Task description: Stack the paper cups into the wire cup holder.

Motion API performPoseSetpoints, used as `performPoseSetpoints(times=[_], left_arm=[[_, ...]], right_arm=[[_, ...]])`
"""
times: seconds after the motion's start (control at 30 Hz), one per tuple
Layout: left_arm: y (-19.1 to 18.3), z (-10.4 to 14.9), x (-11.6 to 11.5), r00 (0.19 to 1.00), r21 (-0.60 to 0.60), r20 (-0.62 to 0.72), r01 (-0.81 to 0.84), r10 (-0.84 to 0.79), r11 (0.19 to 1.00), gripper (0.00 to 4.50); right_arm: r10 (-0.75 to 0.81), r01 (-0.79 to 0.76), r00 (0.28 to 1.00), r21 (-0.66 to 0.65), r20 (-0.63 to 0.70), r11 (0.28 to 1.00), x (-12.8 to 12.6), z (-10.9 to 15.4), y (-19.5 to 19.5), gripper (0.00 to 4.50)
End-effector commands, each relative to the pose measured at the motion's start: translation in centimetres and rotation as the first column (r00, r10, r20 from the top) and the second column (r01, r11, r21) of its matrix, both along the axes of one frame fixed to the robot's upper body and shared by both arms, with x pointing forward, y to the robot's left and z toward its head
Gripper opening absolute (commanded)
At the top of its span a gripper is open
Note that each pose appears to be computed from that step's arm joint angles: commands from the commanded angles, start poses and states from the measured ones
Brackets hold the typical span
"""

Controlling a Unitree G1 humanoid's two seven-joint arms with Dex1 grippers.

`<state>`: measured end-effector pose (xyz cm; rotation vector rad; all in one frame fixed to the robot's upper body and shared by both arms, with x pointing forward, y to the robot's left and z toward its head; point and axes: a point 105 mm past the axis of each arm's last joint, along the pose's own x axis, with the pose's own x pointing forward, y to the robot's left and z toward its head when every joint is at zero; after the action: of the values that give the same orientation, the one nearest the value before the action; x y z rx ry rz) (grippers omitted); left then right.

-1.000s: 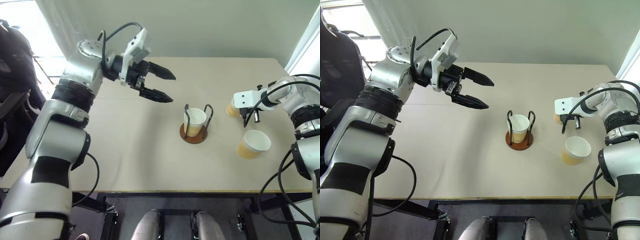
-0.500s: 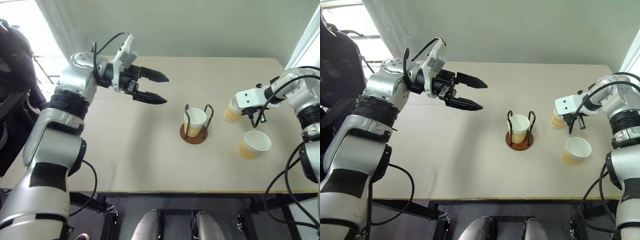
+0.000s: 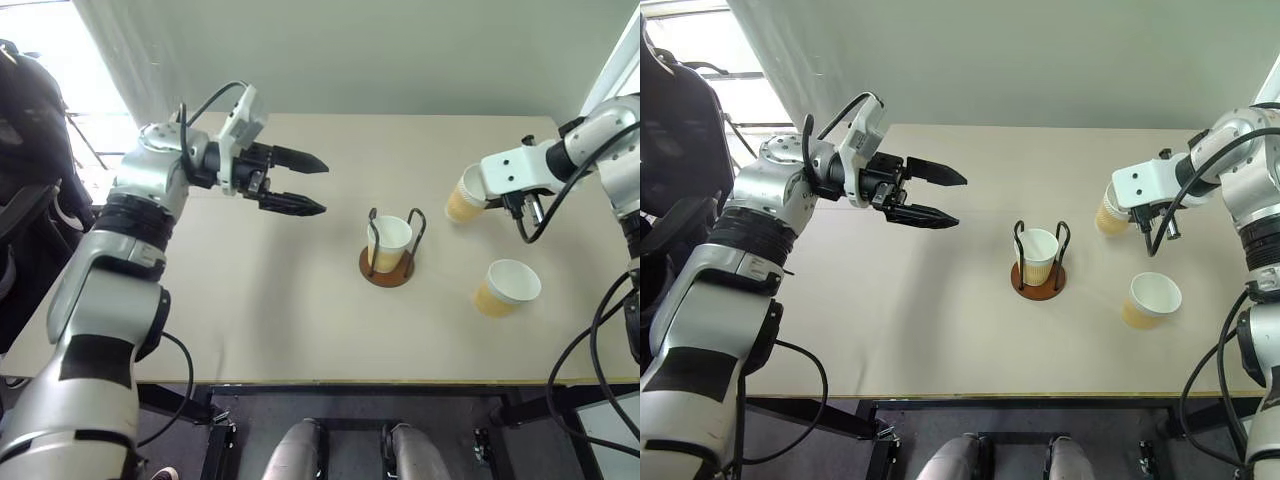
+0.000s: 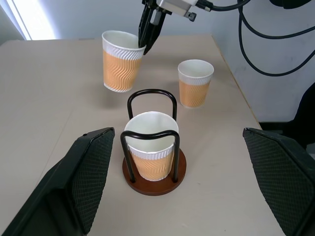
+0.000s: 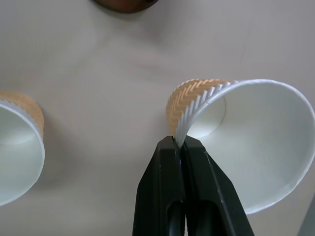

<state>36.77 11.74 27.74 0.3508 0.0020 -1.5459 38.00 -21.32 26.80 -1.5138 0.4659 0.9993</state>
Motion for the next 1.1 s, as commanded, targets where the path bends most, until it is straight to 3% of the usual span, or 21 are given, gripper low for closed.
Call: performPoseSetpoints(times=[0.03, 0.23, 0.5, 0.8, 1.1], left_arm=[[0.0, 0.7, -0.5, 0.999, -0.014, 0.038, 0.037, -0.036, 0.999, 4.5], [0.0, 0.1, -0.4, 0.999, -0.01, 0.02, 0.037, -0.037, 0.999, 4.5], [-0.2, -0.2, -0.2, 0.999, -0.009, 0.012, 0.036, -0.035, 0.999, 4.5], [-0.5, -0.2, -0.1, 0.999, -0.011, 0.011, 0.039, -0.039, 0.999, 4.5], [-0.4, -0.1, -0.2, 0.999, -0.009, 0.017, 0.038, -0.038, 0.999, 4.5]], right_arm=[[0.034, -0.037, 0.995, 0.034, 0.091, 0.999, -0.8, 3.0, 0.9, 0.03], [0.097, -0.108, 0.983, 0.066, 0.157, 0.992, -2.2, 5.6, 3.4, 0.03], [0.179, -0.199, 0.966, 0.099, 0.185, 0.975, -4.3, 7.1, 6.5, 0.03], [0.253, -0.267, 0.96, 0.125, 0.121, 0.955, -6.0, 5.5, 8.7, 0.03], [0.282, -0.289, 0.956, 0.098, 0.084, 0.952, -5.8, 3.9, 9.2, 0.03]])
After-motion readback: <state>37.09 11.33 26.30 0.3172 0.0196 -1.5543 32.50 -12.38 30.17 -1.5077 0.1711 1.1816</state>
